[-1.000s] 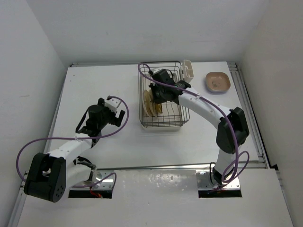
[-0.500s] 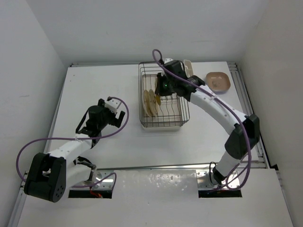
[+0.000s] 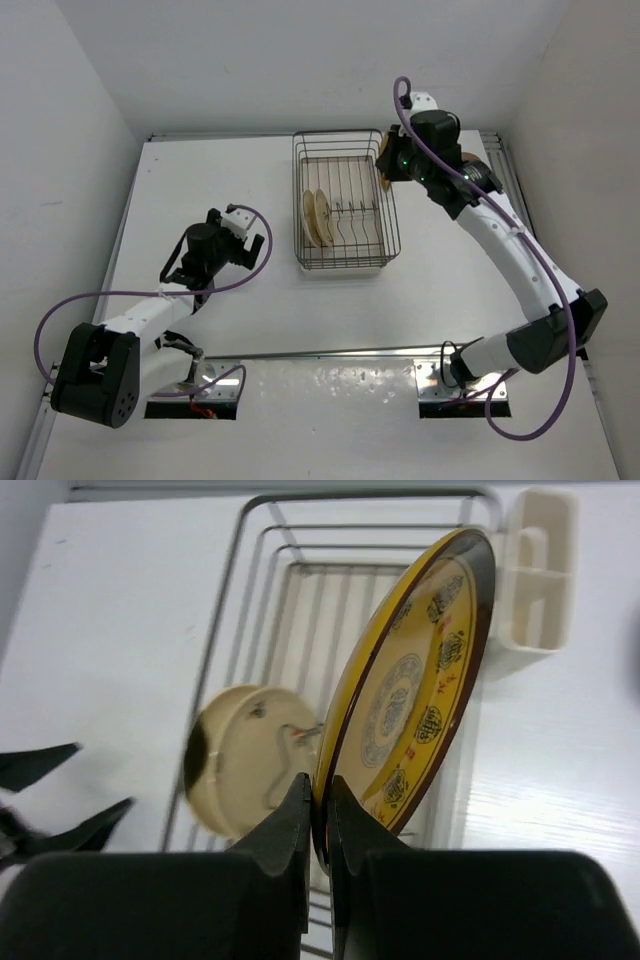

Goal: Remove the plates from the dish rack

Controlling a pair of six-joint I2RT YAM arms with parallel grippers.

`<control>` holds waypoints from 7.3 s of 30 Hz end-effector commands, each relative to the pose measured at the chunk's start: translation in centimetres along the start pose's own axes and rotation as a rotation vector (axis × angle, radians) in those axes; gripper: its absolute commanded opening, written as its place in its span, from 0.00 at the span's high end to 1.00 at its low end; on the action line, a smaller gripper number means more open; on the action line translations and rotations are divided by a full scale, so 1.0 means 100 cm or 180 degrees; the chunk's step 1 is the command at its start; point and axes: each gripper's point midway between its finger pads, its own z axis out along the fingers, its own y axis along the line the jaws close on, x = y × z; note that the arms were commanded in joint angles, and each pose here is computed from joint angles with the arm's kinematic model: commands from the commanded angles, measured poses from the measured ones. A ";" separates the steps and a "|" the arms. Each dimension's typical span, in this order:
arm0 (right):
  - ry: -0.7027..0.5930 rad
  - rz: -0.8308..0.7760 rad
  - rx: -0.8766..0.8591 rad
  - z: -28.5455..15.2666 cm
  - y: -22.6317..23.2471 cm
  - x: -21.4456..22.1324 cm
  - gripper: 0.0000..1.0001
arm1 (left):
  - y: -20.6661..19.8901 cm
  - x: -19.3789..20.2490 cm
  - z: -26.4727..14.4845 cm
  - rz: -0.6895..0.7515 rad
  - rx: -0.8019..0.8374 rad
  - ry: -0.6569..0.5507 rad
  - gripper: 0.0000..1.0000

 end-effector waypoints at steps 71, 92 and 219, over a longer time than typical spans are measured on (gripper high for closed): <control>0.2050 0.0047 0.1775 0.062 -0.275 0.202 0.74 | 0.011 -0.014 0.008 0.0142 -0.0114 -0.0189 0.01; -0.0275 -0.0152 -0.0744 -0.034 -0.069 0.005 0.91 | 0.033 -0.024 0.005 0.0047 -0.0464 -0.0236 0.09; 0.2273 -0.0464 0.2633 0.049 -0.304 0.172 0.68 | 0.092 -0.022 -0.024 -0.0325 -0.1419 -0.0021 0.37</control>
